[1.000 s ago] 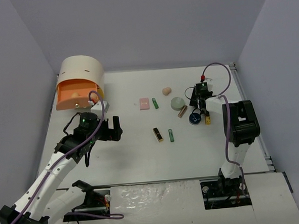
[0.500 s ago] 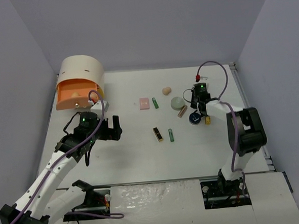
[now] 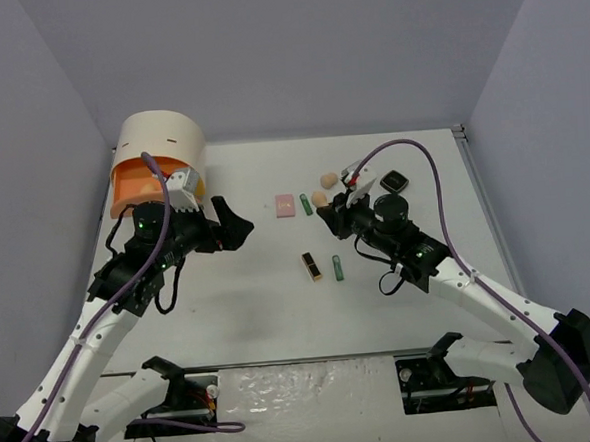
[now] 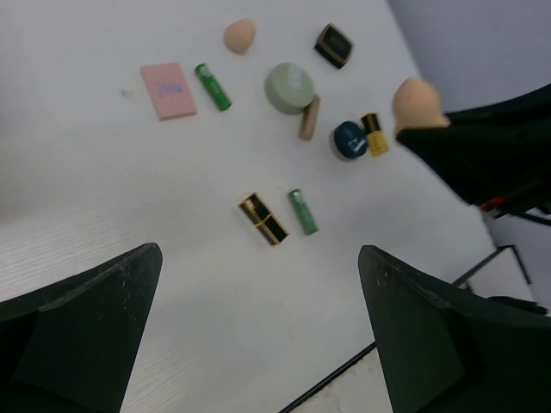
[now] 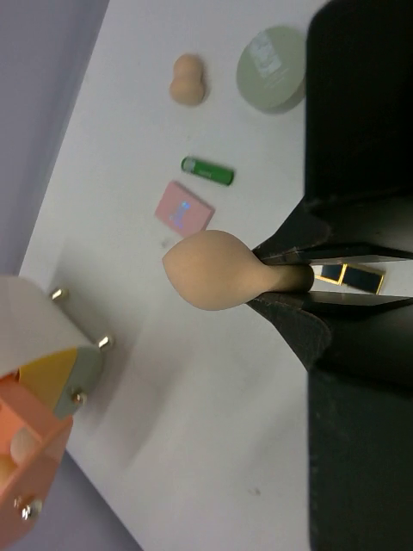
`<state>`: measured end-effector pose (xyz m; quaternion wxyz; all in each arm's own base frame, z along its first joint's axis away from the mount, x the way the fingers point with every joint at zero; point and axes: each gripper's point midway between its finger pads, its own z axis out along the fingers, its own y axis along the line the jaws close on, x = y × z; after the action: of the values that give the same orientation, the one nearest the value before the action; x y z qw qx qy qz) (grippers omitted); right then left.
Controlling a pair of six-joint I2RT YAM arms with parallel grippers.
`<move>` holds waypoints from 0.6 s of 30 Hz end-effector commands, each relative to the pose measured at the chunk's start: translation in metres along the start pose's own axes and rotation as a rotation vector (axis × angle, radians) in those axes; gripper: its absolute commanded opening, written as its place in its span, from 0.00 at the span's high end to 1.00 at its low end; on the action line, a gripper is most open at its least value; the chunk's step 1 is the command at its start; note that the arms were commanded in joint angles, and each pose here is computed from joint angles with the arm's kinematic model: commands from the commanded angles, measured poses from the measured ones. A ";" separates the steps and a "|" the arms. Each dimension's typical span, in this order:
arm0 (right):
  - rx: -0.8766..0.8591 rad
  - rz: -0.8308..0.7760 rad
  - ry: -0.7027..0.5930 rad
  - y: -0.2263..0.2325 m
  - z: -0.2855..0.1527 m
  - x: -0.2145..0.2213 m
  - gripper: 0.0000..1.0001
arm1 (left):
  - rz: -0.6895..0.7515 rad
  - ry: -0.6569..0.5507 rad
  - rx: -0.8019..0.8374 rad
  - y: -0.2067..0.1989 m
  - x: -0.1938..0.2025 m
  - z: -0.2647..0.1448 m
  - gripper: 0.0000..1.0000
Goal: Organize the makeup
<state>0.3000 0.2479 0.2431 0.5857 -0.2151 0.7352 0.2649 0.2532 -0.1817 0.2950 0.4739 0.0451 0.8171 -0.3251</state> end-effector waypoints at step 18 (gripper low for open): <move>-0.371 -0.028 -0.232 0.116 -0.010 -0.060 1.00 | -0.202 -0.078 0.344 -0.103 -0.043 0.020 0.04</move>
<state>0.2332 0.3206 0.2691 0.5762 -0.3080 0.6569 0.3763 0.2528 -0.2548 0.3220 0.4101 0.0213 0.7840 -0.4655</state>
